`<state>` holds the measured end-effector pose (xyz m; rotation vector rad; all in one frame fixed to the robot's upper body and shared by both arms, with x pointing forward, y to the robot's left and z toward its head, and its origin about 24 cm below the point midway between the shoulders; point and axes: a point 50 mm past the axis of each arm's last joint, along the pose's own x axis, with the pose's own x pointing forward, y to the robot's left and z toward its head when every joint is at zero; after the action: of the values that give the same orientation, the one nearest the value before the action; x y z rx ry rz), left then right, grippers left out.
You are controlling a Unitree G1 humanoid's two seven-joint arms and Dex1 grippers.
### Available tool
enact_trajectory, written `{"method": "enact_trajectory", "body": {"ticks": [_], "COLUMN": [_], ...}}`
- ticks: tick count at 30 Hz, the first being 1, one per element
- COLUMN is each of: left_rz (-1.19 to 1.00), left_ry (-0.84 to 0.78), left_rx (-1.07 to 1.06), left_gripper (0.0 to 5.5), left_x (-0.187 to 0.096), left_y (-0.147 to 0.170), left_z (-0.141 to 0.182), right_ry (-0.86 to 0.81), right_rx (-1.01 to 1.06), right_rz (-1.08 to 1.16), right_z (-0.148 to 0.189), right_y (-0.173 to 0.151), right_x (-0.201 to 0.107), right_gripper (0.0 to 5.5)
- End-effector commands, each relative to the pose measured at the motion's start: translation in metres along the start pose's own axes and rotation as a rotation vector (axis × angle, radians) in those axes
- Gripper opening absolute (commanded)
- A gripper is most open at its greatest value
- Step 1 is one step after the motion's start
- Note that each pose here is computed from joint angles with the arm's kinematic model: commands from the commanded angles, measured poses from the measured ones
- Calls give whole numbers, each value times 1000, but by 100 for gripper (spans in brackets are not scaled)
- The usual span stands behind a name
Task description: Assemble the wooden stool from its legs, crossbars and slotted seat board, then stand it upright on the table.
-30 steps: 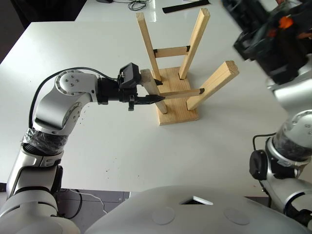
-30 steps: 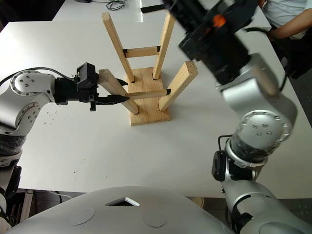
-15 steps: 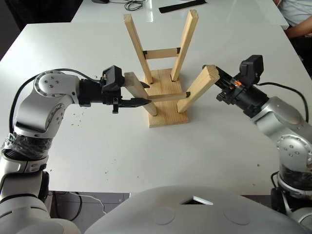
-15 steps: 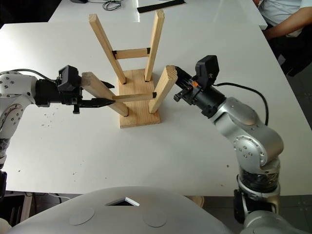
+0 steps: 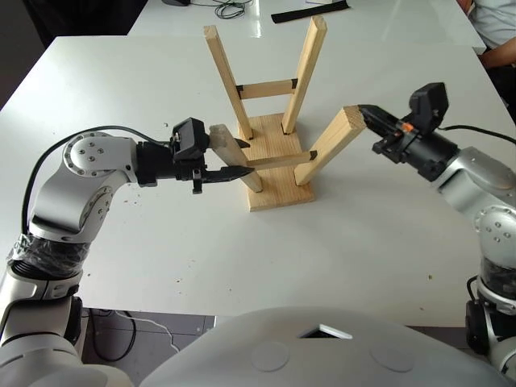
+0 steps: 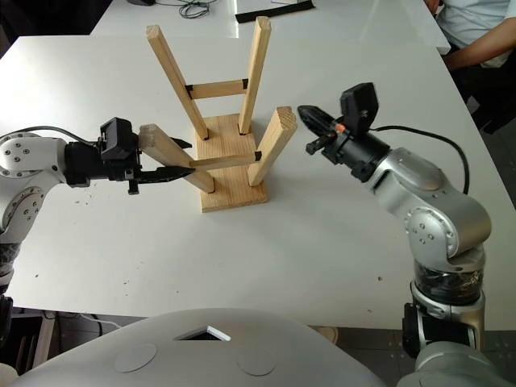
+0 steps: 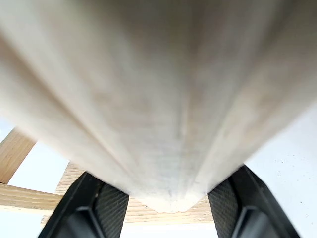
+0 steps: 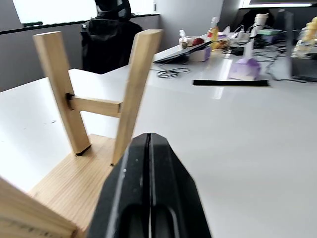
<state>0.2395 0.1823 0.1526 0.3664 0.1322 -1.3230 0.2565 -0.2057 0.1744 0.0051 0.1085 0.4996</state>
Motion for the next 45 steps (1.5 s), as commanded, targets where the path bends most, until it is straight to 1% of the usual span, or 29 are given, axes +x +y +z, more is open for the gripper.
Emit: {"method": "enact_trajectory", "body": {"ticks": [1, 2, 4, 5, 6, 7, 8, 9, 12, 15, 19, 20, 22, 24, 25, 28, 30, 36, 41, 42, 45], "left_rz": [-25, -21, -16, -19, -23, -28, -34, -40, -68, -109, -142, -148, -124, -84, -64, 10, 22, 58, -15, -33, -79], "left_ry": [230, 230, 229, 229, 229, 227, 224, 220, 207, 166, 123, 105, 65, -5, -40, -131, -149, -181, -161, -155, -125], "left_rx": [-236, -236, -236, -234, -232, -230, -230, -232, -234, -223, -199, -187, -145, -116, -105, -107, -118, -142, -146, -148, -144], "left_gripper": [204, 204, 204, 204, 204, 204, 204, 204, 204, 204, 204, 204, 204, 204, 204, 204, 204, 204, 204, 241, 277], "left_x": [3, 3, 2, 3, 4, 5, 7, 8, 9, 10, 5, 2, -2, -6, -8, -13, -15, -25, -17, -17, -16], "left_y": [-28, -26, -24, -23, -22, -21, -21, -22, -27, -30, -29, -28, -21, -11, -7, 1, -2, -9, -18, -18, -15], "left_z": [-63, -63, -63, -62, -62, -61, -61, -61, -61, -55, -48, -45, -40, -27, -21, -8, -7, -1, -4, -4, -6], "right_ry": [-49, -34, -25, -44, -74, -100, -112, -107, -56, -38, 33, 36, 18, -45, -93, -223, -272, -307, -279, -283, -291], "right_rx": [-47, -25, 38, 98, 157, 204, 248, 255, 209, 196, 125, 108, 69, 75, 93, 151, 177, 211, 216, 220, 219], "right_rz": [-23, 66, 293, 462, 626, 748, 814, 797, 697, 671, 655, 620, 482, 385, 384, 458, 509, 600, 616, 618, 616], "right_z": [19, 13, 2, -1, -1, 1, 3, 2, -4, -5, -15, -16, -14, -3, 5, 26, 35, 45, 40, 40, 42], "right_y": [-17, -1, 45, 80, 113, 135, 147, 146, 127, 119, 110, 99, 68, 43, 37, 37, 41, 44, 48, 48, 47], "right_x": [-3, -2, -1, -4, -12, -22, -27, -25, -15, -15, -18, -17, -9, -3, -3, -3, -4, -13, -11, -11, -10], "right_gripper": [0, 0, 0, 0, 0, 0, 0, 0, 0, 0, 0, 0, 0, 0, 0, 0, 0, 0, 0, 0, 0]}}
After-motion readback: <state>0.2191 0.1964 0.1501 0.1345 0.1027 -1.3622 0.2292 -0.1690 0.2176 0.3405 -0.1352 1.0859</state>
